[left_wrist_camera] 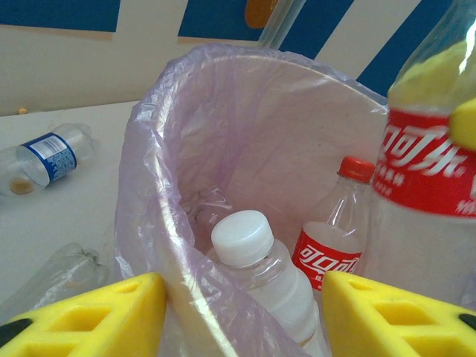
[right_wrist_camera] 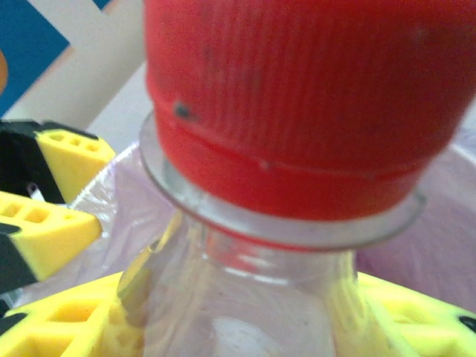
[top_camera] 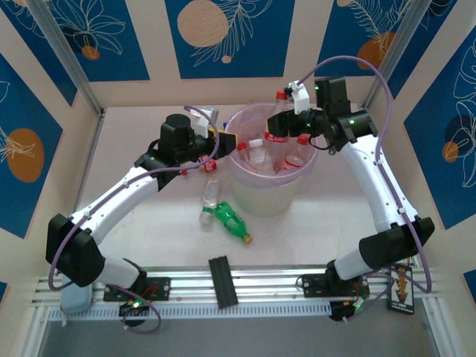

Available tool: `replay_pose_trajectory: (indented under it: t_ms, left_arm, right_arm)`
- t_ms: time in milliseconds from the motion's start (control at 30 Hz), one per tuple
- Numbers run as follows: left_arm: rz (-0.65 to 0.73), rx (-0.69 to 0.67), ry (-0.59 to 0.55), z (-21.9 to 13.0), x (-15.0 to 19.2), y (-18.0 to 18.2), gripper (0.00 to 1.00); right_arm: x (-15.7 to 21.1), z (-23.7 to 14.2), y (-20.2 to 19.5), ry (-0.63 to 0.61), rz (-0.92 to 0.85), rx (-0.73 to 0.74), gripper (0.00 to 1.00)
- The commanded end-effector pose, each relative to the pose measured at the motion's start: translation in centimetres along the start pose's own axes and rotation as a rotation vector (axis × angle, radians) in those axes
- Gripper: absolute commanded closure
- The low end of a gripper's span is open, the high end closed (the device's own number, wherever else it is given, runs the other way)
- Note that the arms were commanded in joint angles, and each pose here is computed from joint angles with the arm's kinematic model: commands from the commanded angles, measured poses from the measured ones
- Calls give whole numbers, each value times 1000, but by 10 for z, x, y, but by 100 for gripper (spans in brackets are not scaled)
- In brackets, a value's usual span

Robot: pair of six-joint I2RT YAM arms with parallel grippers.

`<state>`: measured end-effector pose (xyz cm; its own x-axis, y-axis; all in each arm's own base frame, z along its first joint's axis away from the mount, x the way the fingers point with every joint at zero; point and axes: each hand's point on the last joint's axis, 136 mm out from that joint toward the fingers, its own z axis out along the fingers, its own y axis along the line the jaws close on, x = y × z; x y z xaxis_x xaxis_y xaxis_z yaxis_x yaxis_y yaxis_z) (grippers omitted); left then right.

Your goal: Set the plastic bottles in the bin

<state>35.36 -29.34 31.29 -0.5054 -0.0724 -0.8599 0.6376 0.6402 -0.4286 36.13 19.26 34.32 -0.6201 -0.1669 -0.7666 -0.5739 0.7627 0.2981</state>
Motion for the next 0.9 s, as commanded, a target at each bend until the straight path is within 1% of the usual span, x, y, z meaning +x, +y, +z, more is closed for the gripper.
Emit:
replay_pose_trajectory:
  t_ms: [0, 233, 400, 600, 667, 767, 867]
  left_arm:
    - [10, 10, -9, 5, -4, -5, 44]
    - [1, 20, -13, 7, 0, -4, 46]
    - [-3, 15, -10, 8, 2, -3, 47]
    - [1, 8, -8, 6, 4, -1, 48]
    - [2, 5, -8, 6, 5, -1, 49]
    - [-1, 10, -1, 9, 6, 0, 49]
    - [-3, 14, -2, 9, 6, -1, 50]
  right_arm:
    - [24, 16, -7, 102, -38, 44, 69]
    - [49, 46, -8, 229, -89, 77, 69]
    - [66, 66, -9, 305, -93, 87, 69]
    - [79, 90, -15, 309, -73, 104, 69]
    - [84, 97, -18, 321, -59, 106, 67]
    - [91, 106, -20, 339, -62, 121, 61]
    - [85, 103, -13, 307, -69, 104, 48]
